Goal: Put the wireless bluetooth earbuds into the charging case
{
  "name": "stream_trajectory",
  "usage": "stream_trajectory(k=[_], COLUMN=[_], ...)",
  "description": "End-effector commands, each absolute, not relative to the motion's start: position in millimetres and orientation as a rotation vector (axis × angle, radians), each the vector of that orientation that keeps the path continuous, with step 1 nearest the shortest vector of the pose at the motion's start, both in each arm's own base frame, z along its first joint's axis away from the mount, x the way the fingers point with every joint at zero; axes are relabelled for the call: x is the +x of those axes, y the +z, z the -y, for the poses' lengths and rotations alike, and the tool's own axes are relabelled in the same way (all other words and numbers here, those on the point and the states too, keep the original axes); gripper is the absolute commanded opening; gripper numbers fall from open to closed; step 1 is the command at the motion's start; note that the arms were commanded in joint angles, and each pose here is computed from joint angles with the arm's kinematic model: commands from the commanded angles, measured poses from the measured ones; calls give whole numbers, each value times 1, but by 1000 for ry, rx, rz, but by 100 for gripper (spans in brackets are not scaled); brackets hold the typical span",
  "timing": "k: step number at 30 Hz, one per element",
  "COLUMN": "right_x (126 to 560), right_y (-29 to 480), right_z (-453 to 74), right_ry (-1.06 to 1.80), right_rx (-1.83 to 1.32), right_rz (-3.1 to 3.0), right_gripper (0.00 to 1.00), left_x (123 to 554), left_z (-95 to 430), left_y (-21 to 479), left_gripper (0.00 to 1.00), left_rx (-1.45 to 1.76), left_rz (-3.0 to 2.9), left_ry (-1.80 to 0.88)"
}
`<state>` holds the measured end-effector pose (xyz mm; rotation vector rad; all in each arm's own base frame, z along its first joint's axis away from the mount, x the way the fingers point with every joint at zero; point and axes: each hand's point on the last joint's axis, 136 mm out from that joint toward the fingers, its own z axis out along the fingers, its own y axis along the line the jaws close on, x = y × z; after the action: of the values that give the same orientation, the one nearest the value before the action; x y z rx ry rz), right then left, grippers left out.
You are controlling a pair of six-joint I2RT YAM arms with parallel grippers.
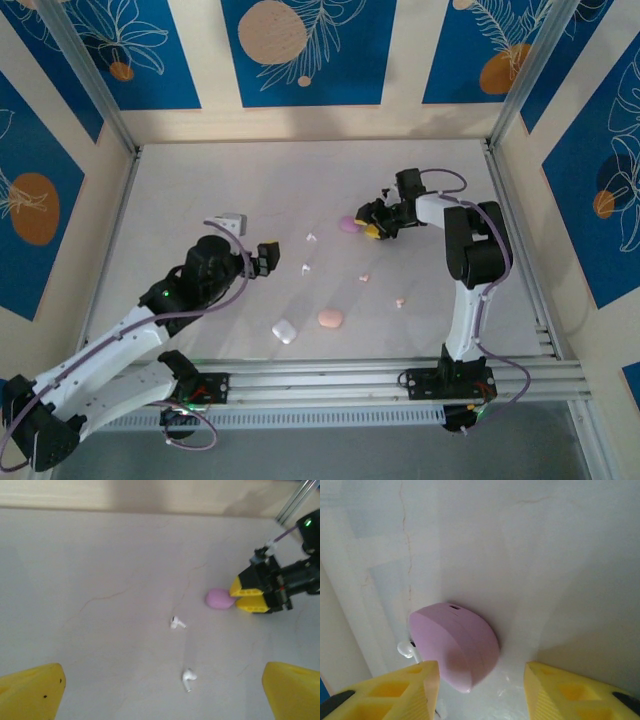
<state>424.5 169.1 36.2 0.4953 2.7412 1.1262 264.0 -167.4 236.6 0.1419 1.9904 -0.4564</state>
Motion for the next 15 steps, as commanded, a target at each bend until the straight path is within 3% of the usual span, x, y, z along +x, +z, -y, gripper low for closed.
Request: stream_trajectory(k=[1,8,15], right_x=[416,356,265], right_y=[75,141,137], right_z=[-156,-165,-191], right_ry=[1092,1105,940], right_rx=[442,244,-196], right_rz=[-2694,-2597,-2499], right_gripper=[49,49,49], left_x=[256,244,245], left_z=[162,163,170], left_y=[259,252,240], left_gripper=[100,100,100], left_rx=[76,165,175], left_rz=[-1901,-1939,-2011], left_ry=[-557,-558,-568])
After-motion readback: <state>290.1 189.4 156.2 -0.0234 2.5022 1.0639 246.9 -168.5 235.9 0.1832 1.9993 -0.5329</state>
